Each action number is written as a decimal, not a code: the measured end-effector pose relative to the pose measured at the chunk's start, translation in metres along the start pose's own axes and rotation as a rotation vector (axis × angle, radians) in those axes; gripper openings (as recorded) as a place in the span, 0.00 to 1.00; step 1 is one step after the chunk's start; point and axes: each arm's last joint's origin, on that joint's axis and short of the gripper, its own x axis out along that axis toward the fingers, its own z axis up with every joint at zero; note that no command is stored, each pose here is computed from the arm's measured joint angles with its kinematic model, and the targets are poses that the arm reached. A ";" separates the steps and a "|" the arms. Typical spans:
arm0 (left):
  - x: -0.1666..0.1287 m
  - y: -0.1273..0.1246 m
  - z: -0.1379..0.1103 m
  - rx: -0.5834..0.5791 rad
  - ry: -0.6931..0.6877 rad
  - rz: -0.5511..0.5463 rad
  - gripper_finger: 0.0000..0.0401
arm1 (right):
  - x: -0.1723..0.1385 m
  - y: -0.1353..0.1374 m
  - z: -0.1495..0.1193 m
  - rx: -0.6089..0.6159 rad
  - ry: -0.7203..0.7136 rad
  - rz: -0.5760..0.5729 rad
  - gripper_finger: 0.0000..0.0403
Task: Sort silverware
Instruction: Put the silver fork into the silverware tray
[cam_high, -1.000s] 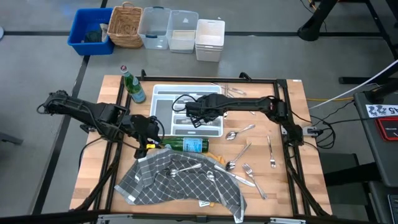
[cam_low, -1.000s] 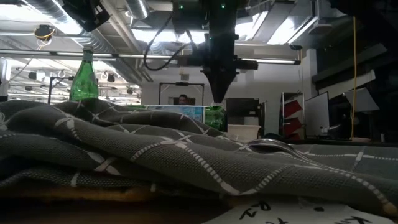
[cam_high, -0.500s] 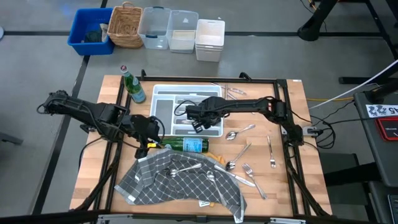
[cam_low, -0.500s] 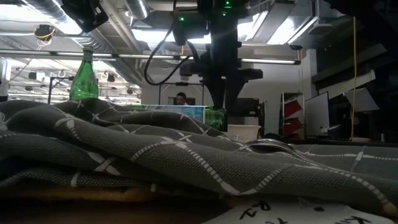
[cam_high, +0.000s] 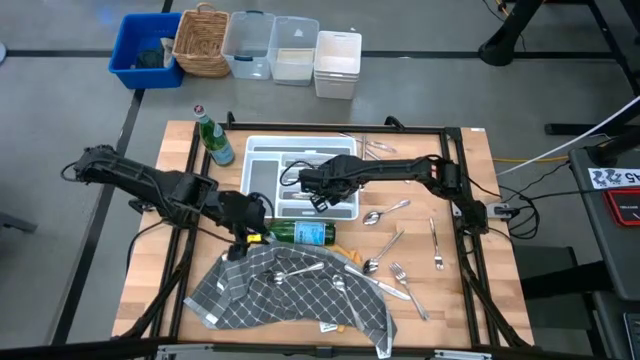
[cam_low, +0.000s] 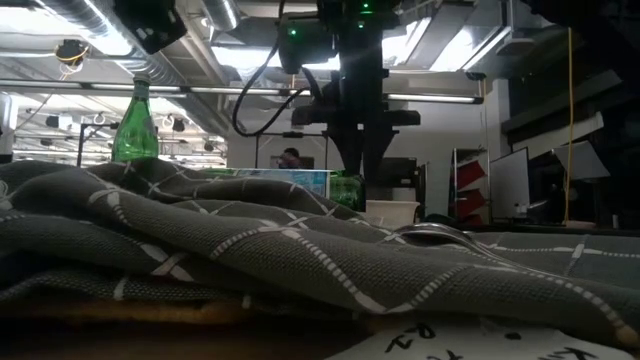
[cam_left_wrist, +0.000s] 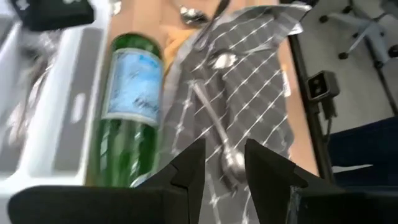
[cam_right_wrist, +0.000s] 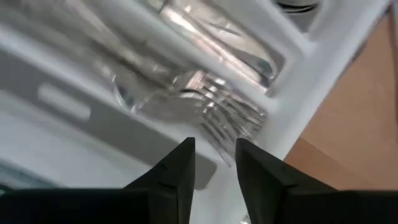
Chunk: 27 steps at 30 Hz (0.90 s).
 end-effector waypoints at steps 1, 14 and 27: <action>0.004 -0.003 0.002 0.007 -0.007 -0.011 0.25 | -0.001 0.000 -0.001 -0.029 0.023 0.018 0.29; 0.089 -0.041 0.001 0.048 0.019 -0.098 0.25 | -0.038 0.021 -0.049 -0.215 0.077 0.135 0.28; 0.170 -0.040 -0.031 -0.038 0.167 0.026 0.25 | -0.067 0.054 -0.139 -0.451 0.075 0.154 0.28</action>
